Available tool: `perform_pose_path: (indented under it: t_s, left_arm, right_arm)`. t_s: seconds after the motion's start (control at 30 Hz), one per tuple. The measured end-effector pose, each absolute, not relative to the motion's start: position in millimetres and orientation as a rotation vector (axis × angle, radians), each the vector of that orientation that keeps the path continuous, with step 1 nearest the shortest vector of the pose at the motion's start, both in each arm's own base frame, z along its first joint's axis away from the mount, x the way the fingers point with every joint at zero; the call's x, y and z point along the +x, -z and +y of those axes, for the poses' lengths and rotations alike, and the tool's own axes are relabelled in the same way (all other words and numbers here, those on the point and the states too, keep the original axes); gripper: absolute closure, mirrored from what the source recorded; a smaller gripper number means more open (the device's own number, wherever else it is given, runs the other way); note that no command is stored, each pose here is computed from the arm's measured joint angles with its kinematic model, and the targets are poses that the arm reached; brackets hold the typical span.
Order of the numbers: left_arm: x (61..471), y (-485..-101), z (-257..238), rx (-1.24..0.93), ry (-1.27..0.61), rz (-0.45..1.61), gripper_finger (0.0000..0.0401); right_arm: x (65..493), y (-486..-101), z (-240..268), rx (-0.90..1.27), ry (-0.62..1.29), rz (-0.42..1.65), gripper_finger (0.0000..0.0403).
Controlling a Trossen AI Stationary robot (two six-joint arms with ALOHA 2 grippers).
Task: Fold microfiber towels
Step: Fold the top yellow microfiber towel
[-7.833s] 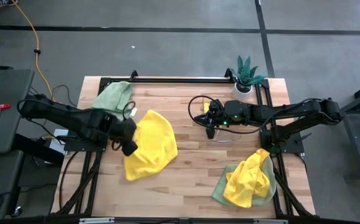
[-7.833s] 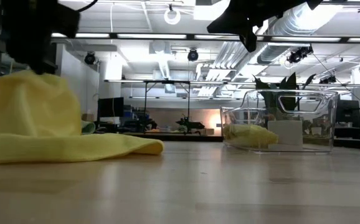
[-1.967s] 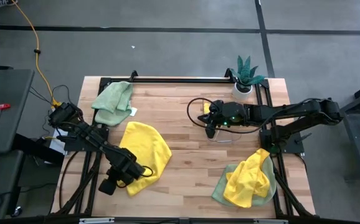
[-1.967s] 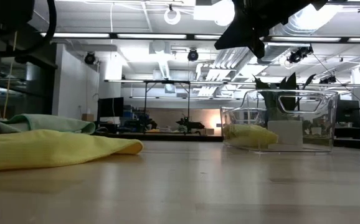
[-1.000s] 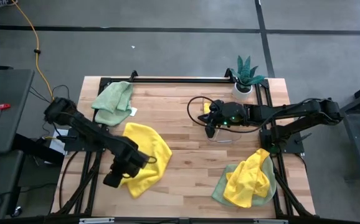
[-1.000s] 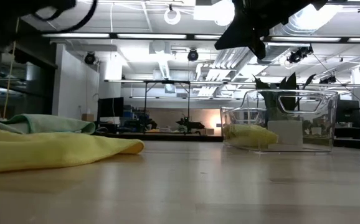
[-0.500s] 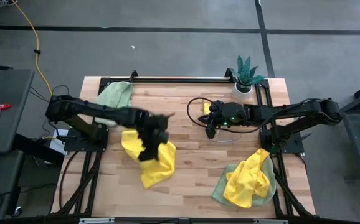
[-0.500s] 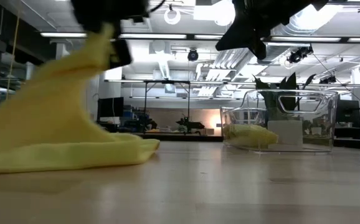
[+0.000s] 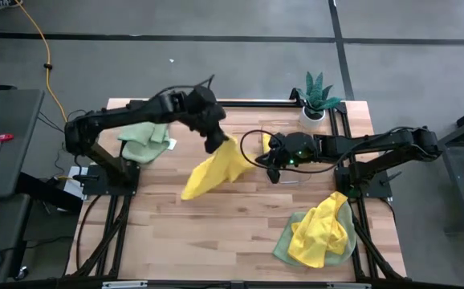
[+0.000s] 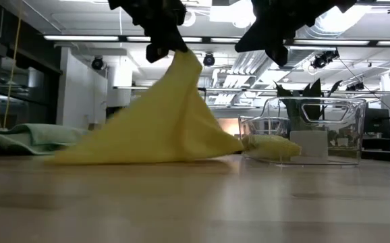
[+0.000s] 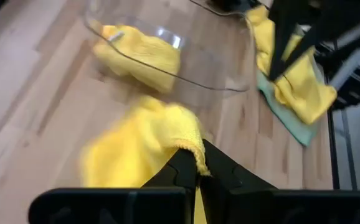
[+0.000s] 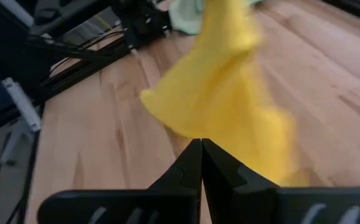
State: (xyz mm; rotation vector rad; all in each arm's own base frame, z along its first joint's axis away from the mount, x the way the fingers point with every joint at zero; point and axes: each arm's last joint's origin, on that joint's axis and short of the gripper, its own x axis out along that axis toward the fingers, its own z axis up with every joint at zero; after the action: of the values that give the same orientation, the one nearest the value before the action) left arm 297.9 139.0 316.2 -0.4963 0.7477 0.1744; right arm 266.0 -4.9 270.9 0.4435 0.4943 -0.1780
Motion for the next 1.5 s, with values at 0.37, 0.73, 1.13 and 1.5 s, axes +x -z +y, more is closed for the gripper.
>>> perform_pose_path:
  t_s: [0.37,0.73,1.13,1.5]
  left_arm:
    - [298,-299,93,-0.461,-0.036,1.020,0.0401]
    - [294,-256,-32,-0.444,0.196,1.202,0.0401]
    - [258,-215,-67,-0.609,-0.043,1.180,0.0401]
    - [261,-217,-68,-0.615,-0.067,1.140,0.0401]
  right_arm:
    - [282,-253,16,0.409,0.082,0.552,0.0275]
    - [297,-235,32,0.354,0.023,0.572,0.0215]
    - [335,-231,62,0.019,-0.128,0.778,0.0214]
    - [374,-175,68,-0.248,-0.190,1.006,0.0222]
